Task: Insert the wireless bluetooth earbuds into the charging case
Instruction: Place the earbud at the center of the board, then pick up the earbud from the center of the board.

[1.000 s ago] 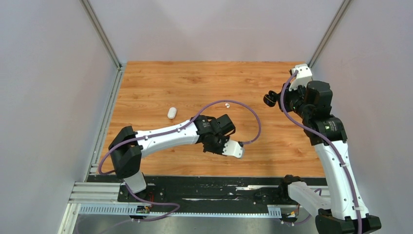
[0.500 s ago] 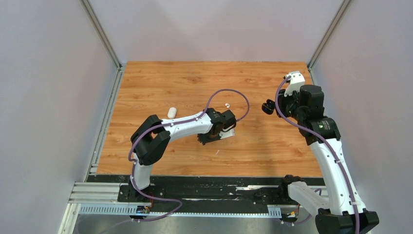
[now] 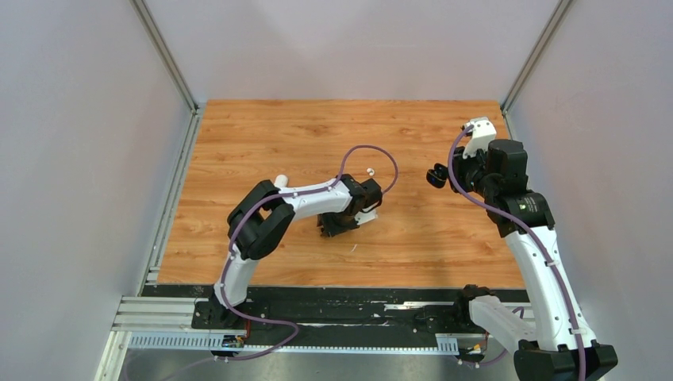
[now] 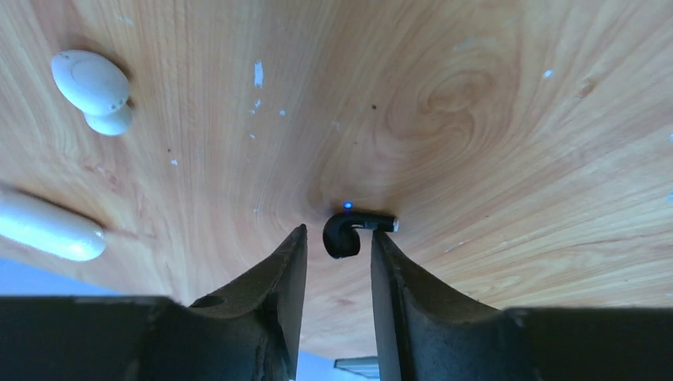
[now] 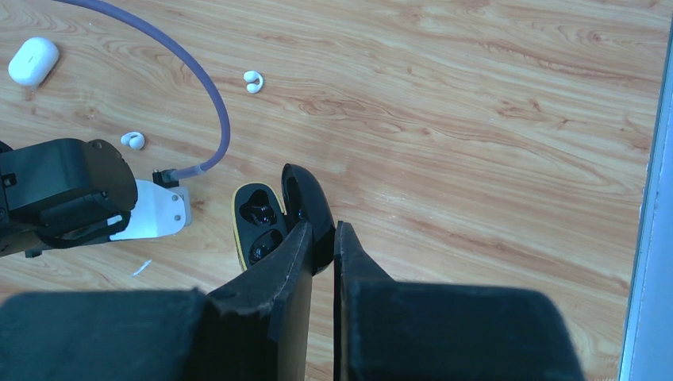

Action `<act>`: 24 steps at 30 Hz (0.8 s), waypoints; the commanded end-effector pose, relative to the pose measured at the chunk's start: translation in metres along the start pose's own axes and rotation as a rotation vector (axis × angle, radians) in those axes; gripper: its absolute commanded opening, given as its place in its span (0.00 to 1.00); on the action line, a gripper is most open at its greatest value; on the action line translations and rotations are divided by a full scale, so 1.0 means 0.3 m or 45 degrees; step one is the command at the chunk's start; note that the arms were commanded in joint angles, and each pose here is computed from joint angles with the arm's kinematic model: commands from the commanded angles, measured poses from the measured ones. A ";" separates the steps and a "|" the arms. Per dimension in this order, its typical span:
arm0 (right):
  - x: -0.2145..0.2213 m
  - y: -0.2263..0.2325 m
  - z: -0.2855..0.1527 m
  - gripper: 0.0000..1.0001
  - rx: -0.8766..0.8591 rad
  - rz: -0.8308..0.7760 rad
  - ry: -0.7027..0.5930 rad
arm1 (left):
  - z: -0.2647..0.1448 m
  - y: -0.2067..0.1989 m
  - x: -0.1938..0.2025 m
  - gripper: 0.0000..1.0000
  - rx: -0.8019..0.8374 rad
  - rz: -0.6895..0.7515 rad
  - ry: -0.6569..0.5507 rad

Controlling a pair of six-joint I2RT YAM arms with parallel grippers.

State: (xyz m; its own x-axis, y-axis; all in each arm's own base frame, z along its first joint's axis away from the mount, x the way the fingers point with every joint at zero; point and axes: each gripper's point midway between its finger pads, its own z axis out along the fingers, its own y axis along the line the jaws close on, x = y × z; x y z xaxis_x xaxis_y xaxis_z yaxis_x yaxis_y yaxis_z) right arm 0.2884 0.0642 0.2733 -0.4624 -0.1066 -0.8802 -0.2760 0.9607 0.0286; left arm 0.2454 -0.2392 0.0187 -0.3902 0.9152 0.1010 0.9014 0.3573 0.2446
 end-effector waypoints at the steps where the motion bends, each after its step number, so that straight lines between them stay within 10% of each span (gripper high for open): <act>1: -0.042 -0.013 -0.030 0.00 0.026 -0.016 -0.051 | -0.079 0.018 -0.077 0.43 0.085 -0.140 -0.195; 13: -0.045 -0.012 -0.003 0.00 -0.003 -0.085 -0.004 | -0.334 0.118 -0.039 0.54 0.304 -0.491 -1.200; 24: -0.039 0.021 0.042 0.00 -0.104 -0.166 -0.019 | -0.180 0.023 -0.020 0.44 0.329 -0.498 -1.332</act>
State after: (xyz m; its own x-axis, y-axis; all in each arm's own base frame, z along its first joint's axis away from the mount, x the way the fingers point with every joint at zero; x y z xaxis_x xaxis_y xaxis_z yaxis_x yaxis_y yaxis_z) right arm 0.2962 0.0687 0.2568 -0.4961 -0.2206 -0.8398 -0.3656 0.9303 -0.0284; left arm 0.2335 -0.2339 0.0646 -0.5005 0.4933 -0.7114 0.7872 0.6014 -0.1368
